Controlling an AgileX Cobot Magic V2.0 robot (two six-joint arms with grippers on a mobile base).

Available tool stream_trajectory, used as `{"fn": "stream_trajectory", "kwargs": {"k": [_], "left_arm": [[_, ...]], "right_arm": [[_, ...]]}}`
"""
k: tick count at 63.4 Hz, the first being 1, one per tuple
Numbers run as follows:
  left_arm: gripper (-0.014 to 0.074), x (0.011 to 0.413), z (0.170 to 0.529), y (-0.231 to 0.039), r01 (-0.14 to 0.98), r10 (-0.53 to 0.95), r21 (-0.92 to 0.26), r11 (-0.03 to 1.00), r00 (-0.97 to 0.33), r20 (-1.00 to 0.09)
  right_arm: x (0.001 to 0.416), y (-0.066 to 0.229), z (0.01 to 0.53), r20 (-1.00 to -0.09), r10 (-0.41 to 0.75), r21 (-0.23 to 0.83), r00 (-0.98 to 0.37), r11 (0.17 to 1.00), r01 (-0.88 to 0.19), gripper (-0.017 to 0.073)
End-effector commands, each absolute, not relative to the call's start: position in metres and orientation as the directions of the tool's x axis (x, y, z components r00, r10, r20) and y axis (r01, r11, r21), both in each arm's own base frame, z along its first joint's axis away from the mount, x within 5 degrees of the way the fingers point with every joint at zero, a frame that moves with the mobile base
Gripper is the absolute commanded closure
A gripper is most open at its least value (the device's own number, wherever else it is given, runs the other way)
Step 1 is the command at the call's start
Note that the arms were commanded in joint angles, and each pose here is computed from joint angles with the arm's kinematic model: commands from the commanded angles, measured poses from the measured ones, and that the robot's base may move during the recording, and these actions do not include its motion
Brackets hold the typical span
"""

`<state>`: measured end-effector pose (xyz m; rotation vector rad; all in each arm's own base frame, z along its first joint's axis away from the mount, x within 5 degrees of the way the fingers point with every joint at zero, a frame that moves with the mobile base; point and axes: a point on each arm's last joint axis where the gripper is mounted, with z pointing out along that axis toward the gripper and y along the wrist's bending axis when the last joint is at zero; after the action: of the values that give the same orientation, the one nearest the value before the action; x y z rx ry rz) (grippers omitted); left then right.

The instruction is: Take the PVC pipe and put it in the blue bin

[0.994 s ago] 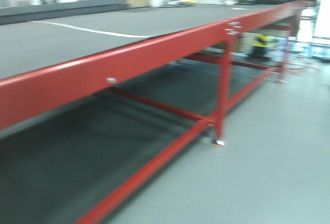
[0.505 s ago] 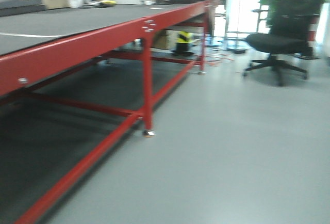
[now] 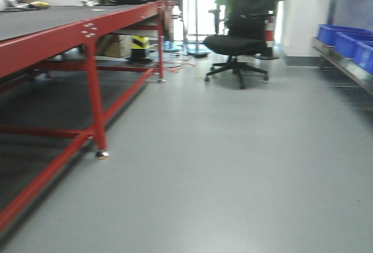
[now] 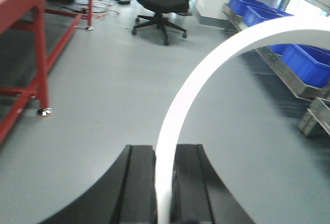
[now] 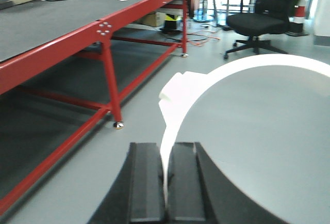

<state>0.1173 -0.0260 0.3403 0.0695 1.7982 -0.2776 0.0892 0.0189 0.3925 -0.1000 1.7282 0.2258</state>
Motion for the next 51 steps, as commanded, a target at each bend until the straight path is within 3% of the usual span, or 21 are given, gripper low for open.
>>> {"fn": "stream_trajectory", "kwargs": {"k": [1,51], "left_arm": [[0.0704,0.1164,0.3442,-0.0254,0.193,-0.122,-0.165,0.967,-0.216,-0.969],[0.0704,0.1164,0.3442,-0.0254,0.193,-0.122,-0.165,0.967,-0.216,-0.969]], "right_arm": [[0.0879,0.0181,0.3959,-0.989,0.055,0.080,-0.134,0.979,-0.190,0.0728],[0.0879,0.0181,0.3959,-0.989,0.055,0.080,-0.134,0.979,-0.190,0.0728]]}}
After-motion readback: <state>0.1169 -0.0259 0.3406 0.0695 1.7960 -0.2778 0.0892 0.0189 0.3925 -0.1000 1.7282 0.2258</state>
